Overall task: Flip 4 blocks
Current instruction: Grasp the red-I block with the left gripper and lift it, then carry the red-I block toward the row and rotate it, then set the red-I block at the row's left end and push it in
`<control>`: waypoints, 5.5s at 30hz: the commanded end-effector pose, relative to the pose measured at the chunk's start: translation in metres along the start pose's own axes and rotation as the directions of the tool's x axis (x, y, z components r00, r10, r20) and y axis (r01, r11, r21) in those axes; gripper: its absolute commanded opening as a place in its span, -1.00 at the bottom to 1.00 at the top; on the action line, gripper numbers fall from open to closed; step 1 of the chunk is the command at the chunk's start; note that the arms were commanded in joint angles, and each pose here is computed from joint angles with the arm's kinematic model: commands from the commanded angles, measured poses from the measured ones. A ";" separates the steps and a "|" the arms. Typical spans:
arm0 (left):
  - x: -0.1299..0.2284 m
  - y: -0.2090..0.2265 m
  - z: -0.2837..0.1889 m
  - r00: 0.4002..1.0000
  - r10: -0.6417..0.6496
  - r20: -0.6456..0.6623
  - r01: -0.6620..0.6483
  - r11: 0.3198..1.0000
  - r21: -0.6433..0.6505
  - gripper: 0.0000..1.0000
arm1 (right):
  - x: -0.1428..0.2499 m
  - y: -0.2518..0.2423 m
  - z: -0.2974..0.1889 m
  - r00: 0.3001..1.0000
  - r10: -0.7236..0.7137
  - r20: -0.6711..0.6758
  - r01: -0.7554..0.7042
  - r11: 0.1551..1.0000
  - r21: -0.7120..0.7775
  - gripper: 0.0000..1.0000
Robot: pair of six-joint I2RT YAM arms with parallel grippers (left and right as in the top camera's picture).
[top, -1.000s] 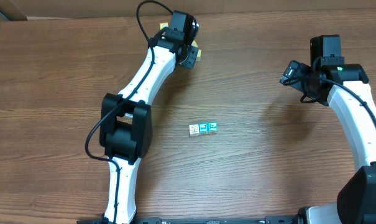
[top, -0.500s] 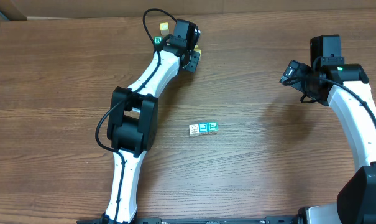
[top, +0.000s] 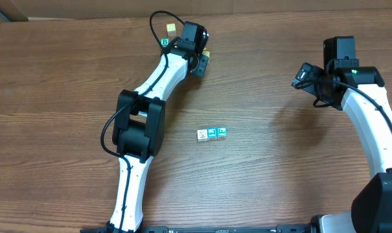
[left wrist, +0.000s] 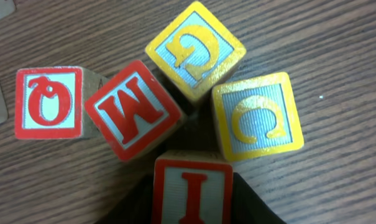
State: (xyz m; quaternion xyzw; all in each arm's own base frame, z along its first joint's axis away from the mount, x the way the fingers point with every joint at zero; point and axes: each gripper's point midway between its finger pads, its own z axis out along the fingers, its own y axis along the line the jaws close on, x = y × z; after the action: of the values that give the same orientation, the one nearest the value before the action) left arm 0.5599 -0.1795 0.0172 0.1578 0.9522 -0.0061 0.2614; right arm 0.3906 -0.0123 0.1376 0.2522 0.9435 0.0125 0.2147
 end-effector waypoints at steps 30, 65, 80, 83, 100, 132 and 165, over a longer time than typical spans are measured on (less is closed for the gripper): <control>0.046 0.004 -0.249 0.951 -0.233 -0.203 0.243 0.970 0.027 -0.46 | -0.005 0.001 -0.004 1.000 0.000 0.018 0.000 1.000 -0.006 1.00; 0.211 -0.051 -0.159 0.807 -0.316 -0.499 0.343 0.938 -0.039 -0.57 | -0.005 0.001 -0.004 1.000 0.000 0.018 0.000 1.000 -0.006 1.00; 0.196 -0.018 -0.174 0.794 -0.358 -0.491 0.355 0.929 -0.103 0.02 | -0.005 0.001 -0.004 1.000 0.000 0.018 0.000 1.000 -0.006 1.00; 0.193 -0.001 -0.172 0.805 -0.376 -0.459 0.341 0.926 -0.160 -0.63 | -0.005 0.001 -0.004 1.000 0.000 0.018 0.000 1.000 -0.006 1.00; 0.227 -0.002 -0.135 0.811 -0.389 -0.436 0.351 0.921 -0.169 -0.92 | -0.005 0.001 -0.004 1.000 0.000 0.018 0.000 1.000 -0.006 1.00; 0.223 -0.043 -0.132 0.826 -0.327 -0.458 0.358 0.933 -0.020 -0.90 | -0.005 0.001 -0.004 1.000 0.000 0.018 0.000 1.000 -0.006 1.00; 0.205 -0.042 -0.138 0.823 -0.345 -0.450 0.393 0.919 0.014 -0.92 | -0.005 0.001 -0.004 1.000 0.000 0.018 0.000 1.000 -0.006 1.00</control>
State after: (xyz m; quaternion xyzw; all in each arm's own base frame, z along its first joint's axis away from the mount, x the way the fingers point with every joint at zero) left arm 0.2979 -0.1466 0.0206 -0.0141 0.9976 -0.0664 0.0107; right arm 0.3905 -0.0124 0.1376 0.2520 0.9435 0.0120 0.2146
